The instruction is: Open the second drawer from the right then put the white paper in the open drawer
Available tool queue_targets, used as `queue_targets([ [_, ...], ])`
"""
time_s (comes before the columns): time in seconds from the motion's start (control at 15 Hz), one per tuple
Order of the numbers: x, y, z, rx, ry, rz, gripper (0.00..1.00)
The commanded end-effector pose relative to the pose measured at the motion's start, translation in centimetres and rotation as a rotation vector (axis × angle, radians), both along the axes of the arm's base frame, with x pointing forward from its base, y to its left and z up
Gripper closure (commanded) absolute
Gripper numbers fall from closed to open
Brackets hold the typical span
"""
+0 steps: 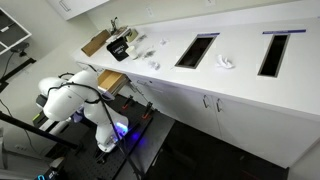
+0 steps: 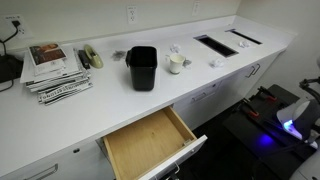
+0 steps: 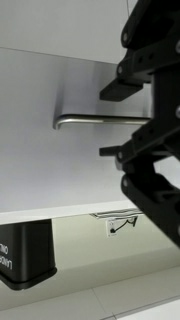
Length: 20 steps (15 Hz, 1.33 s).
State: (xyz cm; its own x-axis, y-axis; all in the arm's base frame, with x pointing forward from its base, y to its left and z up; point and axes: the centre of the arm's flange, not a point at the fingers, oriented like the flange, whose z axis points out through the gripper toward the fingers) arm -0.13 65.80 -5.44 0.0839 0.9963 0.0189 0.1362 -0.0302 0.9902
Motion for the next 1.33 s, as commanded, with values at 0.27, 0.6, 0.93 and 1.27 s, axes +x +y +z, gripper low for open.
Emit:
queue_targets([
  [0.27, -2.0, 4.8, 1.8, -0.045, 0.176, 0.000, 0.00],
  [0.6, -1.0, 4.7, 5.8, 0.009, 0.337, 0.103, 0.00],
  [0.93, -0.7, 7.1, 5.6, 0.041, 0.380, 0.138, 0.00],
  [1.27, -0.6, 7.3, 7.8, 0.143, 0.440, 0.173, 0.00],
])
